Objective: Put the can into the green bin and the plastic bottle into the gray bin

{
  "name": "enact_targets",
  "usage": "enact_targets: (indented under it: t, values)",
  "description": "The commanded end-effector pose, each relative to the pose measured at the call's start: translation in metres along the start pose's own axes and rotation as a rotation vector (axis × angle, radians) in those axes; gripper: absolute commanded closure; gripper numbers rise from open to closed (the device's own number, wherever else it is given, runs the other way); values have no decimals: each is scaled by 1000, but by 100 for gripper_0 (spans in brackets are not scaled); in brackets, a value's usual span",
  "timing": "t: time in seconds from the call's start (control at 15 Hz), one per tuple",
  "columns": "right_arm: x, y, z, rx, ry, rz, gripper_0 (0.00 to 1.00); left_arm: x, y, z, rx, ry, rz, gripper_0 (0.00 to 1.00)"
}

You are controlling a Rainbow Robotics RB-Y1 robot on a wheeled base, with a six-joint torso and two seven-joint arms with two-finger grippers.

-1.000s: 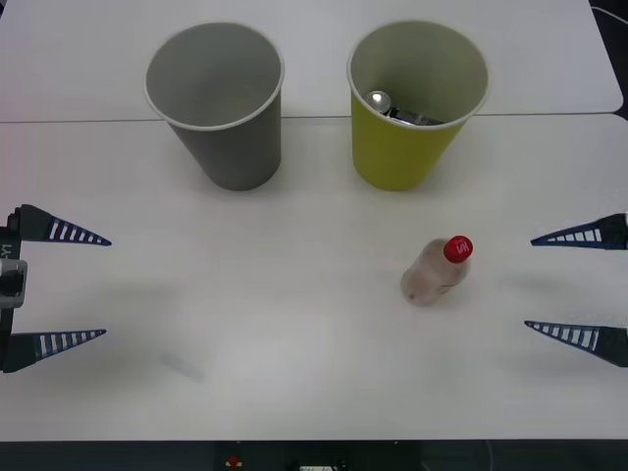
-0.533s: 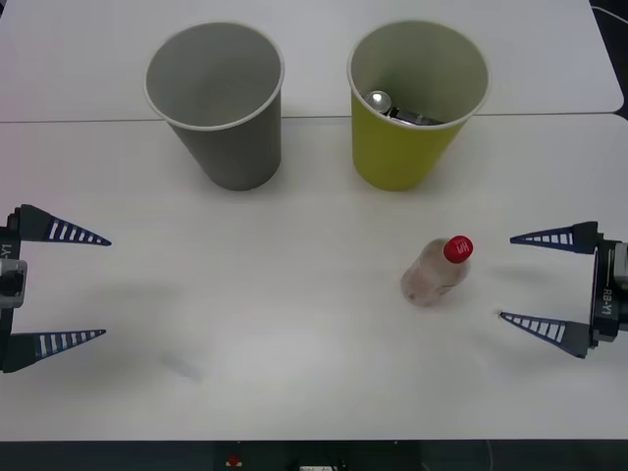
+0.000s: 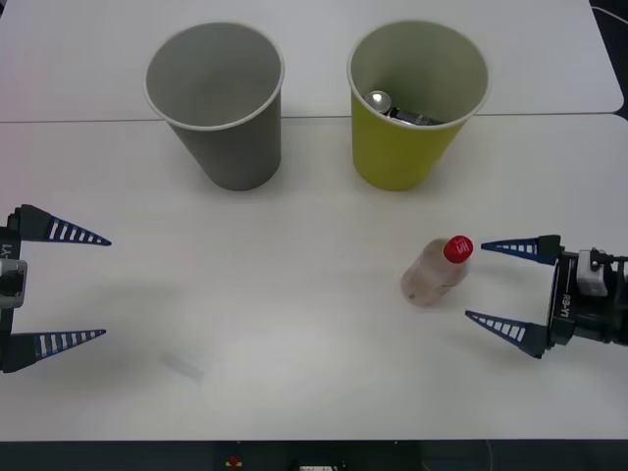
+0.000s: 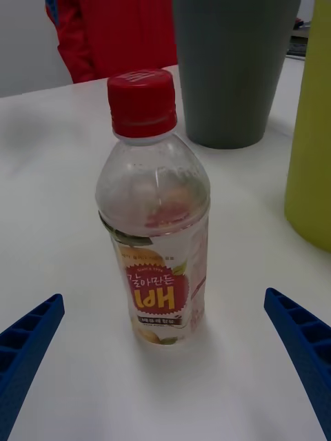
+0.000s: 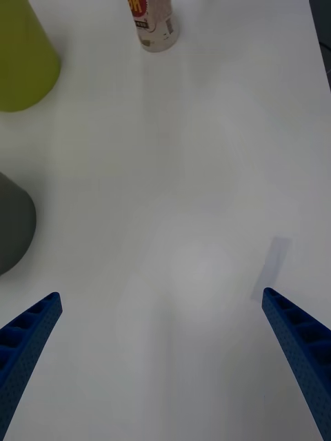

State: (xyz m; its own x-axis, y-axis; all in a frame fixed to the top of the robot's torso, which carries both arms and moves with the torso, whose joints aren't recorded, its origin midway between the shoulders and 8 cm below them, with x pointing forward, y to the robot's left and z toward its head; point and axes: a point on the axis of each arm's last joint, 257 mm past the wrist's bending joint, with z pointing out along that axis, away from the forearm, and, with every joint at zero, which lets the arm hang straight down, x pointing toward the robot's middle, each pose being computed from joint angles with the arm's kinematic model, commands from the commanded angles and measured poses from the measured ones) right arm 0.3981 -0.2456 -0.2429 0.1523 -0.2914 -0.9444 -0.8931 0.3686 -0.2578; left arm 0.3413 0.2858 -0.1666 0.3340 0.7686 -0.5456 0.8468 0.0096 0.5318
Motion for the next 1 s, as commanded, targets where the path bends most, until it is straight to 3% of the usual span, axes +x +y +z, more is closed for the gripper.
enact_targets:
  t: [0.07, 0.4, 1.0]
  values:
    - [2, 2, 14, 10, -35, 21, 0, 0, 0, 0, 0, 0, 0, 0]
    - [0, 7, 39, 35, -83, 41, 0, 0, 0, 0, 0, 0, 0, 0]
    - [-1, 12, 77, 68, -117, 45, 0, 0, 0, 0, 0, 0, 0, 0]
